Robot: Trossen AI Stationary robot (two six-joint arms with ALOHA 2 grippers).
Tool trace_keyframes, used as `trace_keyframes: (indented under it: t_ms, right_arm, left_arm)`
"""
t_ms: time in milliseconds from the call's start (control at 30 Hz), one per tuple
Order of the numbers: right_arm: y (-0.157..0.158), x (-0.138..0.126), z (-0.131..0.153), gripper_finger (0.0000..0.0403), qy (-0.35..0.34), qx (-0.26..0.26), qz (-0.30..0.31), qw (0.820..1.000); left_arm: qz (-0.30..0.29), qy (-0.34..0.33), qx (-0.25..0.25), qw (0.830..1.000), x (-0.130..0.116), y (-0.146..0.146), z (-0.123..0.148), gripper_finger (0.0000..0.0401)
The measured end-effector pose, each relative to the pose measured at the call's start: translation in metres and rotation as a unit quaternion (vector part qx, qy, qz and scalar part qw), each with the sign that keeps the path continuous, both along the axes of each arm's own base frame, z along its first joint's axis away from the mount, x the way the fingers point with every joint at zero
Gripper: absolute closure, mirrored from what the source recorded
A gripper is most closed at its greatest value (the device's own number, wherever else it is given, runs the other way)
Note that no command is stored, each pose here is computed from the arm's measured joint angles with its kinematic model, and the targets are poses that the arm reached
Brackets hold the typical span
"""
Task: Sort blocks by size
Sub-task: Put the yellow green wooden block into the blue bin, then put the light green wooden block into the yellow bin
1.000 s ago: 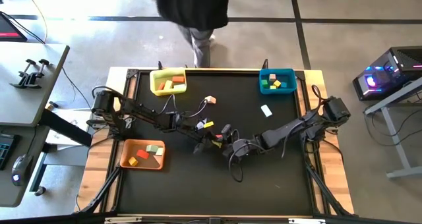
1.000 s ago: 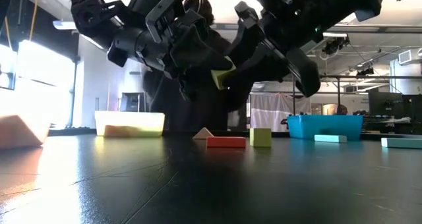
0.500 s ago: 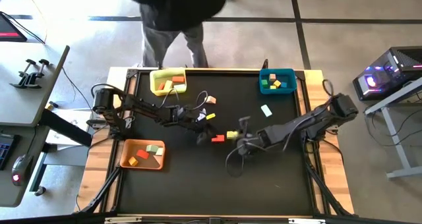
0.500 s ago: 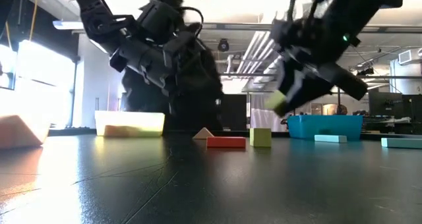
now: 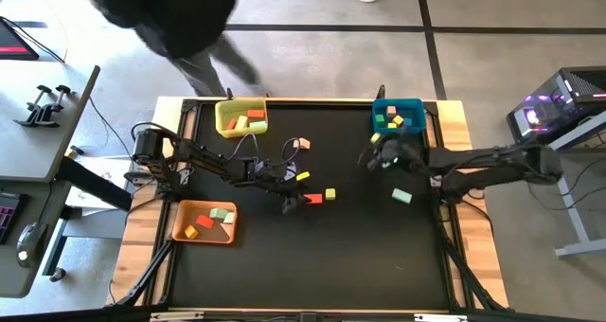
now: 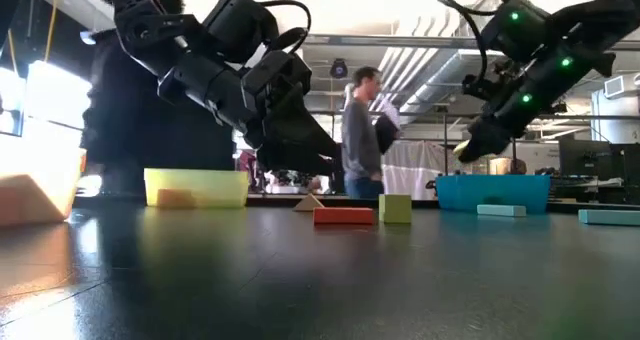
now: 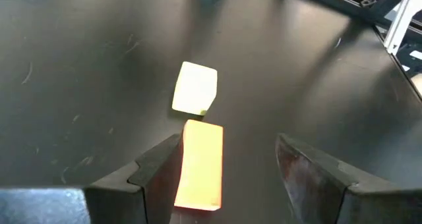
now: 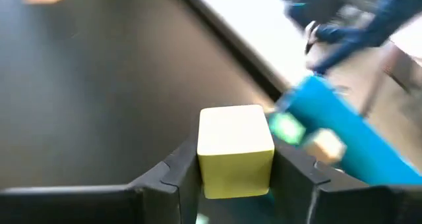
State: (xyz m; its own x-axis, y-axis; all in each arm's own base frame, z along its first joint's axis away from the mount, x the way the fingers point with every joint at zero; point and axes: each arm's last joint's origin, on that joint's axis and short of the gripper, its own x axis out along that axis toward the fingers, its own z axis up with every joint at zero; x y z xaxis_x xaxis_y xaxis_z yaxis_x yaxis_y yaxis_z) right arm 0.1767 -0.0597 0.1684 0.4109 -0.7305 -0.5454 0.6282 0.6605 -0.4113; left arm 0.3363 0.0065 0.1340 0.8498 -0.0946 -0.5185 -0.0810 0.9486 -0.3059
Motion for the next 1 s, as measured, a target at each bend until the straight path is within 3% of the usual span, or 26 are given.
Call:
trace_keyframes:
  t_ms: [267, 533, 700, 1000]
  right_arm:
    - [-0.054, -0.029, 0.014, 0.026, -0.08, -0.034, -0.163, 0.983]
    - [-0.091, -0.056, 0.003, 0.0259, -0.12, 0.015, -0.279, 0.953]
    - [-0.092, -0.055, 0.003, 0.025, -0.134, 0.011, -0.284, 0.949]
    - [-0.093, -0.055, 0.003, 0.0177, -0.14, 0.009, -0.29, 0.947]
  left_arm:
    - [0.0, 0.0, 0.004, 1.0, 0.0, 0.0, 0.0, 0.0172]
    - [-0.002, 0.0, 0.004, 1.0, 0.0, -0.001, 0.0, 0.0172]
    - [-0.002, 0.001, 0.004, 1.0, 0.0, -0.001, 0.0, 0.0172]
    - [-0.002, 0.001, 0.004, 1.0, 0.0, -0.001, 0.0, 0.0172]
